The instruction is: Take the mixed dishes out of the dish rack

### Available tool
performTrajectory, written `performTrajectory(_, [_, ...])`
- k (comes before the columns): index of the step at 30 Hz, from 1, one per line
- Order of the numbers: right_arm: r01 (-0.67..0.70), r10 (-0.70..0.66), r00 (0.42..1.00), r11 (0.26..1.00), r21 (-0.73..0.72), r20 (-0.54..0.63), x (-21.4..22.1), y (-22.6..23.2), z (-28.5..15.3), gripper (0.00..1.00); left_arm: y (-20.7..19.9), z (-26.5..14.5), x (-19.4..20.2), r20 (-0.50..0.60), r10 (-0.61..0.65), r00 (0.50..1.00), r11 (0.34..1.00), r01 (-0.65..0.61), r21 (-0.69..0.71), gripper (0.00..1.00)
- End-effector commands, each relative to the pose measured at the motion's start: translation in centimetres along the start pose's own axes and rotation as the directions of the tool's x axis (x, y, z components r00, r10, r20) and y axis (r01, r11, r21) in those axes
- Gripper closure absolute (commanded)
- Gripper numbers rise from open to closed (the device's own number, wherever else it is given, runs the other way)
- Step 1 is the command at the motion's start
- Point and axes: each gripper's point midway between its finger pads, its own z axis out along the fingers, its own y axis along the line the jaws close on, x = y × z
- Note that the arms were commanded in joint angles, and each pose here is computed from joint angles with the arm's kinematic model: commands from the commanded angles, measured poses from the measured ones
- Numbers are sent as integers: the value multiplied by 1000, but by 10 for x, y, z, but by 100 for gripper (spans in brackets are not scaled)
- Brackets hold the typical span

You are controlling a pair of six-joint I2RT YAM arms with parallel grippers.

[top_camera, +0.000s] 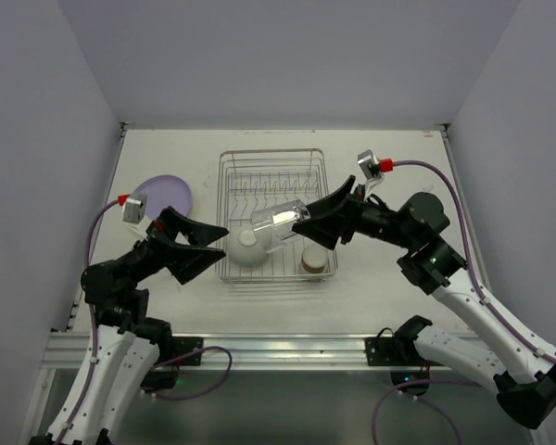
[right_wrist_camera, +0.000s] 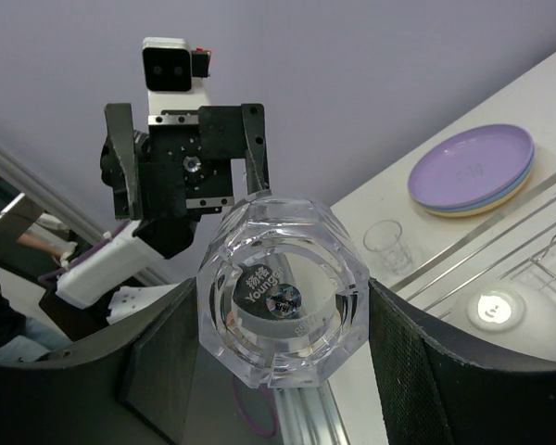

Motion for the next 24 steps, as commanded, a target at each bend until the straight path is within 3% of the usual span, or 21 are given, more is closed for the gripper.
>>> performTrajectory(1, [26,-24,999,995,-98,24,-8,19,3,100,-11,0,0,4,-29,1000,998,29,61,3])
performTrajectory(17, [53,-49,993,998,-28,104,-3,8,29,100,-5,8,-1,50,-70,996,995,66,77,6])
performTrajectory(24, [59,-57,995,998,-22,82,4,6,51,100,-7,15,5,31,-99,995,991,96,97,6])
